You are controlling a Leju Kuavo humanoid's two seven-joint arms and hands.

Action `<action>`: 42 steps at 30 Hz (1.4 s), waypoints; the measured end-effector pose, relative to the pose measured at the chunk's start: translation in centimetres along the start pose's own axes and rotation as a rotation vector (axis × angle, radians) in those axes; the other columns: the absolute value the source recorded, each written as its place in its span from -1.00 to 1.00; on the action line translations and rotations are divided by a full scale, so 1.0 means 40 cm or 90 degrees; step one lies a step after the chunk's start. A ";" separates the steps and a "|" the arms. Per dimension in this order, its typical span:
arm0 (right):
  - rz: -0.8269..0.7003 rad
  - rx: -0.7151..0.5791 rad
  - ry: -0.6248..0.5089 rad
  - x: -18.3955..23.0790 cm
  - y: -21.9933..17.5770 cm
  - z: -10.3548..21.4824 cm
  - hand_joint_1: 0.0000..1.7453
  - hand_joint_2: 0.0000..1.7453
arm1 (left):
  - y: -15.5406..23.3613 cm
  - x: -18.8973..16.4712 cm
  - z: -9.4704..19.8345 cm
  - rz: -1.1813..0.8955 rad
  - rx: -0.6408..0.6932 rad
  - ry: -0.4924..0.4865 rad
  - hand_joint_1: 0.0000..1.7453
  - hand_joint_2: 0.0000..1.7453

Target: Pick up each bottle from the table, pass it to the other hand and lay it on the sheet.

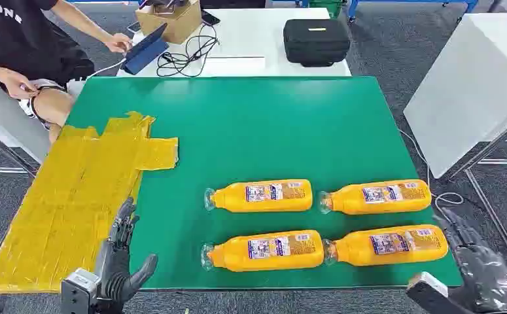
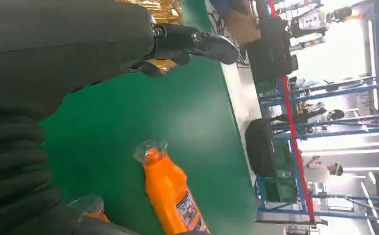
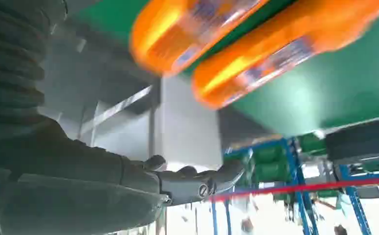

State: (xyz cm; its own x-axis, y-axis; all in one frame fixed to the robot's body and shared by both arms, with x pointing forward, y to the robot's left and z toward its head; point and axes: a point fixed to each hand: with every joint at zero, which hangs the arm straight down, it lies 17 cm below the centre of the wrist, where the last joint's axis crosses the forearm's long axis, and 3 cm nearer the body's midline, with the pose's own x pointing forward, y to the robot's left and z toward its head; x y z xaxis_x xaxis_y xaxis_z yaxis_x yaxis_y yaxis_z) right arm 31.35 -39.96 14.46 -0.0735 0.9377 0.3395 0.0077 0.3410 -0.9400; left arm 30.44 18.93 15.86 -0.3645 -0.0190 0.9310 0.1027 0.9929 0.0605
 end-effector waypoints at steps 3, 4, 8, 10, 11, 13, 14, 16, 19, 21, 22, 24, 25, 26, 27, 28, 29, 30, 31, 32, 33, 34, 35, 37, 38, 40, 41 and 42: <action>0.097 0.022 0.007 -0.043 -0.015 0.008 -1.00 1.00 | -0.005 -0.011 -0.010 0.007 -0.007 0.002 -1.00 1.00; 0.106 0.030 0.009 -0.048 -0.013 0.013 -1.00 1.00 | -0.007 -0.012 -0.012 0.009 -0.009 0.002 -1.00 1.00; 0.223 0.111 0.008 -0.135 -0.033 0.028 -1.00 1.00 | -0.013 -0.057 -0.048 0.043 -0.016 0.013 -1.00 1.00; 0.231 0.116 0.002 -0.143 -0.032 0.014 -1.00 1.00 | -0.011 -0.064 -0.051 0.047 -0.013 0.017 -1.00 1.00; 0.232 0.118 -0.001 -0.147 -0.030 0.003 -1.00 1.00 | -0.011 -0.067 -0.052 0.048 -0.013 0.018 -1.00 1.00; 0.229 0.130 -0.015 -0.151 -0.017 -0.021 -1.00 1.00 | -0.009 -0.073 -0.053 0.048 -0.010 0.021 -1.00 1.00; 0.229 0.135 -0.020 -0.153 -0.011 -0.033 -1.00 1.00 | -0.009 -0.074 -0.054 0.049 -0.009 0.022 -1.00 1.00; 0.229 0.139 -0.030 -0.154 -0.001 -0.065 -1.00 1.00 | -0.011 -0.078 -0.055 0.049 -0.010 0.024 -1.00 1.00; 0.228 0.150 -0.045 -0.147 0.029 -0.095 -1.00 1.00 | -0.012 -0.082 -0.059 0.049 -0.010 0.025 -1.00 1.00; 0.228 0.157 -0.047 -0.148 0.043 -0.104 -1.00 1.00 | -0.013 -0.086 -0.059 0.049 -0.010 0.027 -1.00 1.00; 0.228 0.159 -0.049 -0.147 0.048 -0.107 -1.00 1.00 | -0.012 -0.087 -0.058 0.049 -0.010 0.028 -1.00 1.00; 0.231 0.165 -0.049 -0.149 0.060 -0.111 -1.00 1.00 | -0.012 -0.091 -0.058 0.048 -0.009 0.030 -1.00 1.00; 0.235 0.165 -0.049 -0.149 0.066 -0.114 -1.00 1.00 | -0.012 -0.091 -0.058 0.048 -0.008 0.030 -1.00 1.00; 0.240 0.165 -0.050 -0.146 0.075 -0.119 -1.00 1.00 | -0.011 -0.093 -0.057 0.048 -0.008 0.031 -1.00 1.00; 0.244 0.169 -0.052 -0.140 0.088 -0.120 -1.00 1.00 | -0.011 -0.093 -0.057 0.048 -0.008 0.032 -1.00 1.00; 0.245 0.175 -0.055 -0.132 0.104 -0.120 -1.00 1.00 | -0.012 -0.093 -0.056 0.048 -0.008 0.032 -1.00 1.00; 0.244 0.180 -0.058 -0.123 0.118 -0.121 -1.00 1.00 | -0.012 -0.094 -0.055 0.048 -0.008 0.033 -1.00 1.00; 0.241 0.184 -0.061 -0.114 0.132 -0.122 -1.00 1.00 | -0.012 -0.095 -0.054 0.048 -0.008 0.034 -1.00 1.00; 0.237 0.189 -0.062 -0.107 0.146 -0.124 -1.00 1.00 | -0.012 -0.096 -0.053 0.048 -0.007 0.035 -1.00 1.00; 0.231 0.198 -0.061 -0.103 0.162 -0.123 -1.00 1.00 | -0.012 -0.097 -0.053 0.048 -0.007 0.037 -1.00 1.00; 0.224 0.207 -0.059 -0.101 0.176 -0.121 -1.00 1.00 | -0.012 -0.098 -0.053 0.047 -0.007 0.038 -1.00 1.00; 0.214 0.221 -0.059 -0.098 0.194 -0.118 -1.00 1.00 | -0.012 -0.098 -0.052 0.047 -0.008 0.039 -1.00 1.00; 0.204 0.231 -0.058 -0.095 0.208 -0.115 -1.00 1.00 | -0.013 -0.099 -0.053 0.047 -0.009 0.040 -1.00 1.00; 0.187 0.255 -0.052 -0.097 0.236 -0.106 -1.00 1.00 | -0.015 -0.098 -0.056 0.049 -0.012 0.040 -1.00 1.00; 0.183 0.265 -0.048 -0.099 0.248 -0.102 -1.00 1.00 | -0.016 -0.098 -0.058 0.049 -0.014 0.039 -1.00 1.00; 0.178 0.278 -0.037 -0.108 0.269 -0.094 -1.00 1.00 | -0.018 -0.099 -0.063 0.050 -0.016 0.038 -1.00 1.00; 0.176 0.282 -0.033 -0.111 0.279 -0.090 -1.00 1.00 | -0.019 -0.100 -0.065 0.051 -0.018 0.038 -1.00 1.00; 0.173 0.286 -0.030 -0.113 0.290 -0.087 -1.00 1.00 | -0.019 -0.101 -0.067 0.051 -0.019 0.038 -1.00 1.00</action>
State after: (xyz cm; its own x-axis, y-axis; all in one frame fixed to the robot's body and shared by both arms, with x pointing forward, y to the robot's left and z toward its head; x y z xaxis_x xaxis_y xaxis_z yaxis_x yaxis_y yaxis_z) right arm 35.24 -40.03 2.15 -0.1727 0.9809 0.0892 -0.3956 0.0139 -0.9183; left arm 34.31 17.93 13.02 -0.2979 0.0519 0.9532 0.1568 0.9876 -0.0047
